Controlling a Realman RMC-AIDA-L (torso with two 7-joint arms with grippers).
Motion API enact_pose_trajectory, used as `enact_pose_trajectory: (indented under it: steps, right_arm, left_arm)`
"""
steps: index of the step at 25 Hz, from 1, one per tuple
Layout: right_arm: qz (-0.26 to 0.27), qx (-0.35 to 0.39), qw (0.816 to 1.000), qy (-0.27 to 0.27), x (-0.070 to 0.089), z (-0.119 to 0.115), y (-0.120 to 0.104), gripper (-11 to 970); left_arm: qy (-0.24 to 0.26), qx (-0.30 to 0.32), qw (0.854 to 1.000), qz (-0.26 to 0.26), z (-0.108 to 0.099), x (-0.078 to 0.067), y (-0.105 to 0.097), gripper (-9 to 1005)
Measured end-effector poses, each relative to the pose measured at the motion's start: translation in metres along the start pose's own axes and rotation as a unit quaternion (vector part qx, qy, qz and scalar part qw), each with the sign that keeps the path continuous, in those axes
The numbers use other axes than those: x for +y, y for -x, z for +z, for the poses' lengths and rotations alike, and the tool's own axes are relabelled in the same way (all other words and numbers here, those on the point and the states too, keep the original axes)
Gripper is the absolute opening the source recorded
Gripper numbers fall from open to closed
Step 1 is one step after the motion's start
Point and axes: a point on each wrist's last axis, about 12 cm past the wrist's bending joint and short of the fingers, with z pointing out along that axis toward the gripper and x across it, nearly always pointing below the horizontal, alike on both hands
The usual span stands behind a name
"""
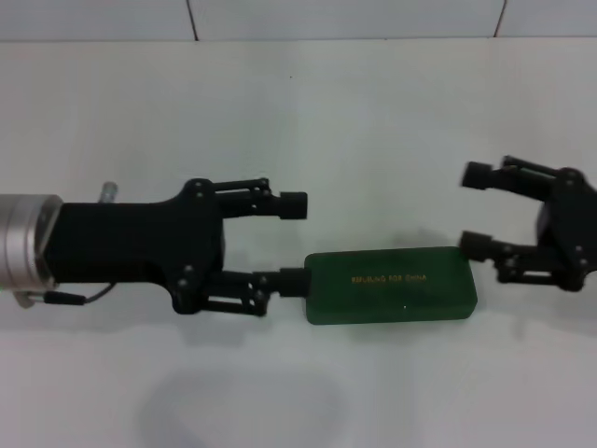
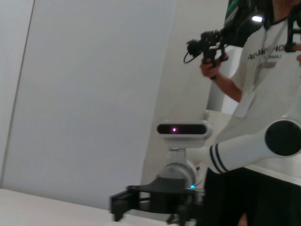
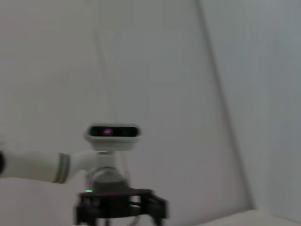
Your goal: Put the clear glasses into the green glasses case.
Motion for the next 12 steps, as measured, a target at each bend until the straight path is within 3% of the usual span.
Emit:
enact_pose_trajectory:
  steps: [5,12]
  right_arm:
    - [-0.001,0.004,0.999,0.048,0.000,0.022,0.003,824]
    - [-0.002,0.003,0.998,0.062,-0.001,0.028,0.006,825]
  left_arm:
    - [0.025,-0.005,1.000,0.008,-0.011,0.001,0.001,791]
    - [0.030,0.003,0.999,0.013,-0.024,0.001,0.005,791]
